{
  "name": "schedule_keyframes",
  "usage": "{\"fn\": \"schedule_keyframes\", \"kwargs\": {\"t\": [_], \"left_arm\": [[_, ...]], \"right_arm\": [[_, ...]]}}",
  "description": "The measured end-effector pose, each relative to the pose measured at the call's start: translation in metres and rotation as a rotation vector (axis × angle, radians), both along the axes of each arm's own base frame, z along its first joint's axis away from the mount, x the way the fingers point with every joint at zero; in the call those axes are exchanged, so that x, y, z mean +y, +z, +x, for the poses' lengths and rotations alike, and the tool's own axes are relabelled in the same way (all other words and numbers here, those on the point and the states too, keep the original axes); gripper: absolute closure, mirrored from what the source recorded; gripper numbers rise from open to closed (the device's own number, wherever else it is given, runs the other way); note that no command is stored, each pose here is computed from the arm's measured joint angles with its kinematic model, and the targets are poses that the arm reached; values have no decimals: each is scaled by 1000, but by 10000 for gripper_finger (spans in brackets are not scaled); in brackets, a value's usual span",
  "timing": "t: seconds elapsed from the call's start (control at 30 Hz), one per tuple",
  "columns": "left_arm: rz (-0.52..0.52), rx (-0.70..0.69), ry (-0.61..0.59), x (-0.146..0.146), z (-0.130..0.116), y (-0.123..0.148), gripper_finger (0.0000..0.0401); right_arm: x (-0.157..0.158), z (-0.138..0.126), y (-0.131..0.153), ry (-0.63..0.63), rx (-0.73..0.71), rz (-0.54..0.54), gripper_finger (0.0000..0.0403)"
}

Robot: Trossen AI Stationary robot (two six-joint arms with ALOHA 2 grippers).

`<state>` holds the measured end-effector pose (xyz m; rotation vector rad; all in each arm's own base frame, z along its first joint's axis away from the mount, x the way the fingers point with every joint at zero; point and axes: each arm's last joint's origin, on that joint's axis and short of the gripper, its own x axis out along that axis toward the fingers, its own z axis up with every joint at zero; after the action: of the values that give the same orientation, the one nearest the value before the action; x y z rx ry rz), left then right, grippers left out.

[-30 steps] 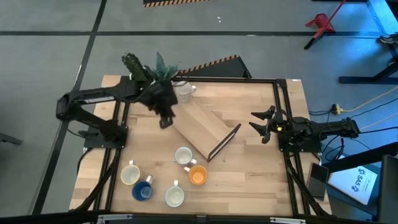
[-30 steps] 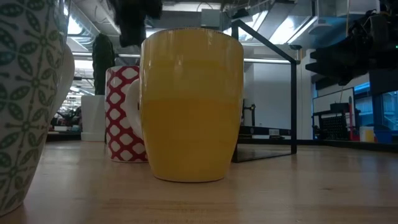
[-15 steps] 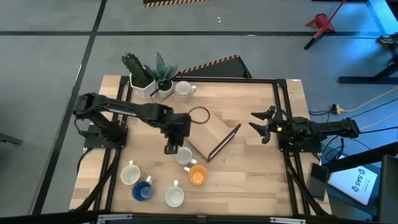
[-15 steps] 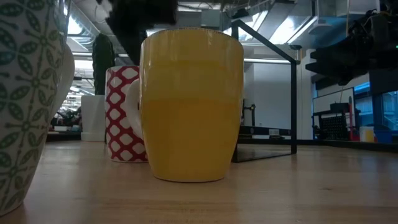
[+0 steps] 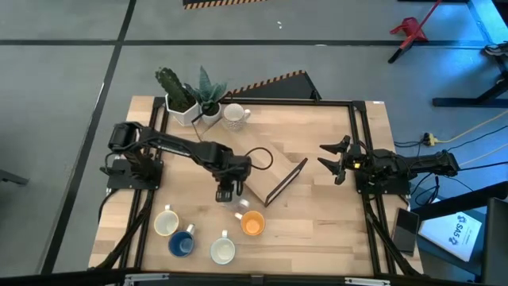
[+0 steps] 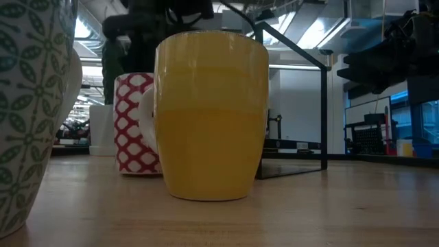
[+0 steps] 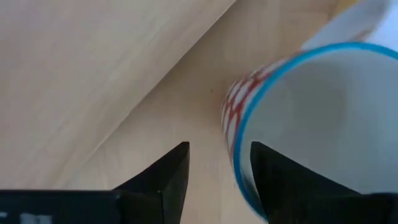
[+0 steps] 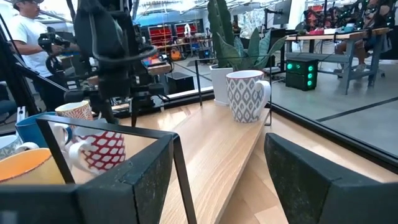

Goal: Place coffee mugs
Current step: Put the red mug on the shelf

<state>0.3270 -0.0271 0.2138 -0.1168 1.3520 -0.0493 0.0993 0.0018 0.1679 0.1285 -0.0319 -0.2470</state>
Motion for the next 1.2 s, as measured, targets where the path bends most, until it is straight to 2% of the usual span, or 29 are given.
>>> {"fn": "schedule_keyframes", "kwargs": {"t": [0.1,0.23,0.27,0.5,0.6,0.73,0.83,0.97,1.2], "left_arm": [[-4,16,25,-2,0,-3,279],[-17,26,90,-3,-1,-2,371],[-24,44,113,-2,-4,0,381],[-33,77,290,4,-24,24,383],[-12,35,445,18,-35,41,384],[99,-49,708,47,-51,62,384],[170,-41,854,73,-61,65,384],[225,-3,962,104,-66,60,384],[196,29,974,137,-72,54,384]], "right_arm": [[0,0,0,0,0,0,162],[0,0,0,0,1,0,162],[0,0,0,0,0,0,162],[0,0,0,0,1,-1,162],[0,0,0,-1,5,-2,162],[0,1,-1,-1,9,-2,162],[0,0,-1,-2,9,-2,162],[0,1,-1,-2,9,-2,162],[0,1,-1,-3,10,-2,162]]}}
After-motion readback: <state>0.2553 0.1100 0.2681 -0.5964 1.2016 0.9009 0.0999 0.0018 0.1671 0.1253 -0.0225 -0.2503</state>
